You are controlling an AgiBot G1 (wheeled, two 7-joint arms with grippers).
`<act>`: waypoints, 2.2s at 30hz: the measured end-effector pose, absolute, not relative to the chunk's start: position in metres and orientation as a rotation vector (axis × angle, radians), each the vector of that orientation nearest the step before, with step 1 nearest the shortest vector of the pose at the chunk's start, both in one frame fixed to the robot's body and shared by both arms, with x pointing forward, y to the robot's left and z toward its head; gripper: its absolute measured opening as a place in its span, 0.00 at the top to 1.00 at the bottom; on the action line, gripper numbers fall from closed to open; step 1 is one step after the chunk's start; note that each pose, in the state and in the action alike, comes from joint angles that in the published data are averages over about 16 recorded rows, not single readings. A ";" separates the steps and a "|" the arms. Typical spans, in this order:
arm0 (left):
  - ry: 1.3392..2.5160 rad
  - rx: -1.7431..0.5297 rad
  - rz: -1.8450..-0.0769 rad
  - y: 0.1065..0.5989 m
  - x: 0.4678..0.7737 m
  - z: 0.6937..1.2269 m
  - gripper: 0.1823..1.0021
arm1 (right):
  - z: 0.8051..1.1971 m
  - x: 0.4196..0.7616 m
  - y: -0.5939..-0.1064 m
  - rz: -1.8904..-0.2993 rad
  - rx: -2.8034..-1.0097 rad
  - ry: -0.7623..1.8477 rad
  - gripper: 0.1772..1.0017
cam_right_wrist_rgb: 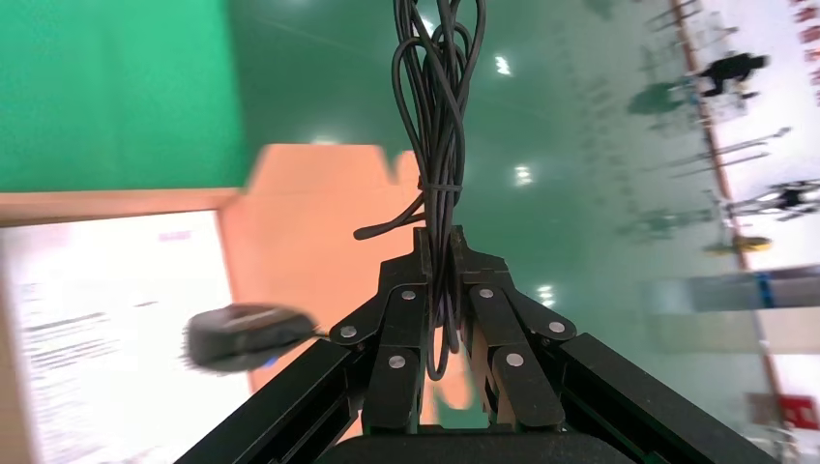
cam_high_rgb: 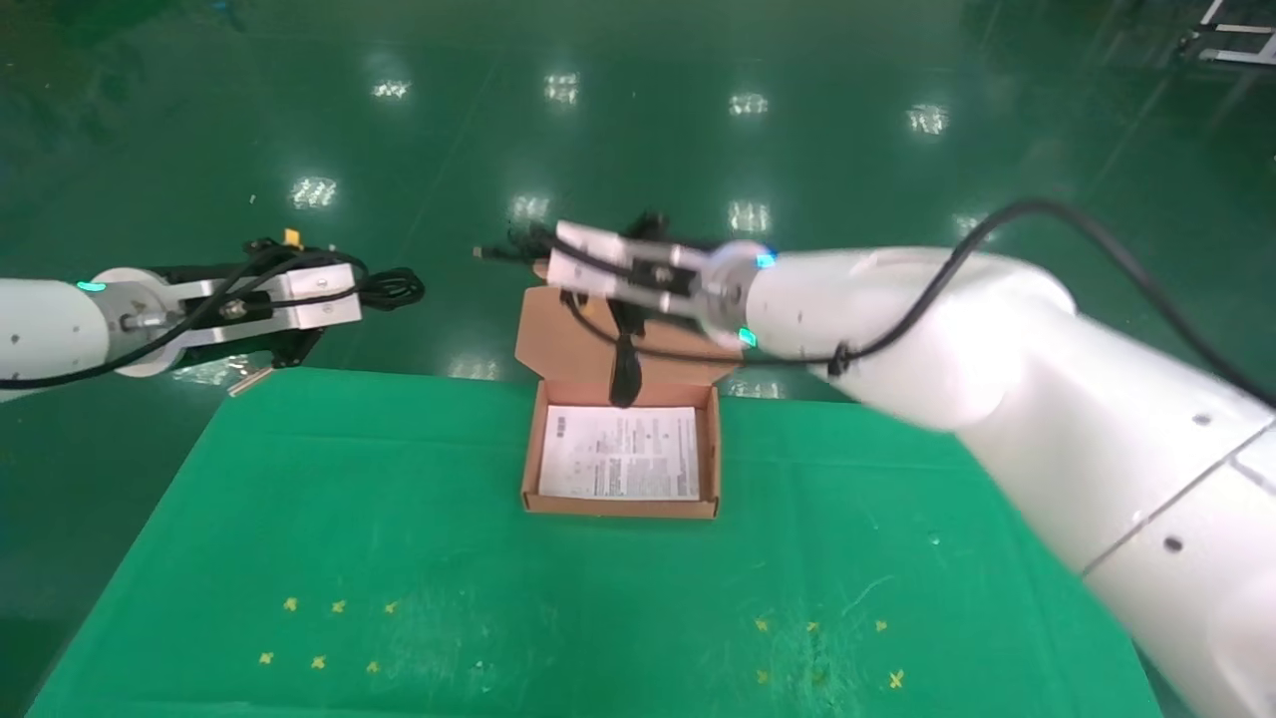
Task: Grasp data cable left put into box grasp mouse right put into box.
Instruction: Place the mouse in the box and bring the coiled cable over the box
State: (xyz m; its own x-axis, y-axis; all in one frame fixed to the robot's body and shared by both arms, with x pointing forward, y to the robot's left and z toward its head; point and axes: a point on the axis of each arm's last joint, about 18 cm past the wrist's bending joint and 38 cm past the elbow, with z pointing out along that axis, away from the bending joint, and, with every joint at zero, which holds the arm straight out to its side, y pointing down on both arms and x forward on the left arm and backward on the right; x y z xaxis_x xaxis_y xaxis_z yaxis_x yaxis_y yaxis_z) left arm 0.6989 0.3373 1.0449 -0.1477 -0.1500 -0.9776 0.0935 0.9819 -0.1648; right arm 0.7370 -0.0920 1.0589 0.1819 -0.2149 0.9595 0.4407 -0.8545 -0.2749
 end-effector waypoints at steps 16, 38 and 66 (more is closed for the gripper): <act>1.715 -0.056 -0.209 0.339 0.698 1.044 0.90 | 0.995 0.744 -0.077 -1.575 -1.993 -0.165 0.96; 1.716 -0.057 -0.208 0.339 0.697 1.044 0.90 | 0.926 0.764 -0.118 -1.378 -2.141 0.157 0.96; 1.776 0.191 -0.348 0.212 0.731 0.962 0.90 | 0.991 0.744 -0.207 -1.528 -2.065 0.190 0.60</act>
